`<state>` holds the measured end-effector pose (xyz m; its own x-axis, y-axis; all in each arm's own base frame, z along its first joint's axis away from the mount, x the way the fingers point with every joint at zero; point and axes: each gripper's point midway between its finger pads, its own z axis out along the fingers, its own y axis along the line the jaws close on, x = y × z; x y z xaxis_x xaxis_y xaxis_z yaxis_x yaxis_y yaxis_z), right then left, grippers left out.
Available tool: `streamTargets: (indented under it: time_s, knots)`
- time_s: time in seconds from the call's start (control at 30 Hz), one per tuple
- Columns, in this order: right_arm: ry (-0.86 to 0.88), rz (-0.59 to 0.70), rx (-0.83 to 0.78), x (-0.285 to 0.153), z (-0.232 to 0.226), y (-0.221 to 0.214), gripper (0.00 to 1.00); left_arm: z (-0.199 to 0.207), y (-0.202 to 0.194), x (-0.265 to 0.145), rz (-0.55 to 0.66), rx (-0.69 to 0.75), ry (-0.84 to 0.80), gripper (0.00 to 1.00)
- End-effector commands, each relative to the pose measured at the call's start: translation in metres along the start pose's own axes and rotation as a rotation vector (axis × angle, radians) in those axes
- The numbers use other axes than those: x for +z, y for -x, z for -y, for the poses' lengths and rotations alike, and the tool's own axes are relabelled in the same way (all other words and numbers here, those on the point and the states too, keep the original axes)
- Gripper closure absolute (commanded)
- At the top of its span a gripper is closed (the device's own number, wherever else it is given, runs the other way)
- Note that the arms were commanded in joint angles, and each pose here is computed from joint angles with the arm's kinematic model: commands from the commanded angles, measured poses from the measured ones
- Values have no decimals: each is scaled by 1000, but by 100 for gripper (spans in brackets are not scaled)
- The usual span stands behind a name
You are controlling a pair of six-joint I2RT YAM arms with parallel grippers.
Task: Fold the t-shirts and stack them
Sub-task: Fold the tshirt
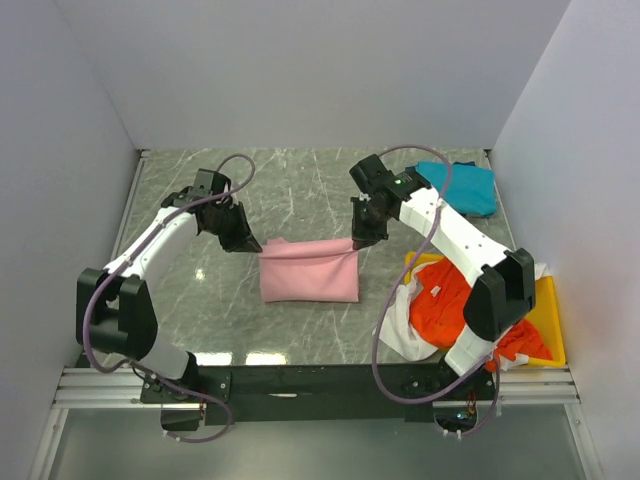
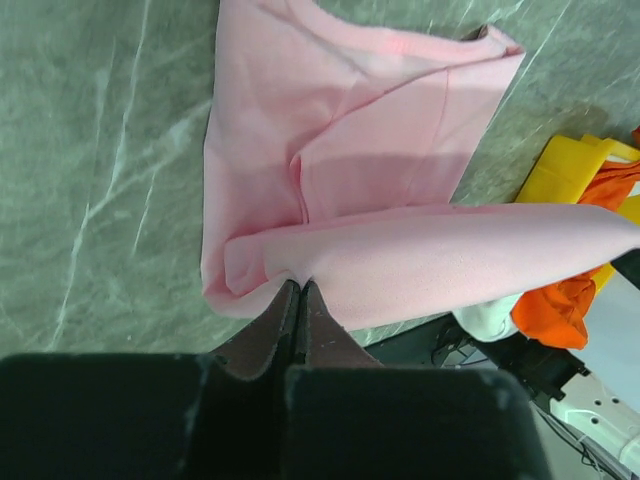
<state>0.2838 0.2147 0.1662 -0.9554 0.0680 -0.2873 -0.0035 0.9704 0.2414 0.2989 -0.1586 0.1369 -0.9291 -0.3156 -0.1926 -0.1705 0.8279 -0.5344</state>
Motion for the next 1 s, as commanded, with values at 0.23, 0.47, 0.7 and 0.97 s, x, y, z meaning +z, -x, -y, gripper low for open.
streamTargets:
  time_s: [0.23,0.47,0.7,0.97]
  knots:
    - [-44,45,-27,34,14,48,100,3,43,28,9,33,-56,100]
    - [-65,8,-33,67,18,59,100,1,62,54,-23,26,-72,100]
    - [-77,-5,-32,84,22,72,100,-8,73,72,-30,17,-38,100]
    - [-85,-22,-24,96,25,82,100,-19,82,90,-33,-6,1,94]
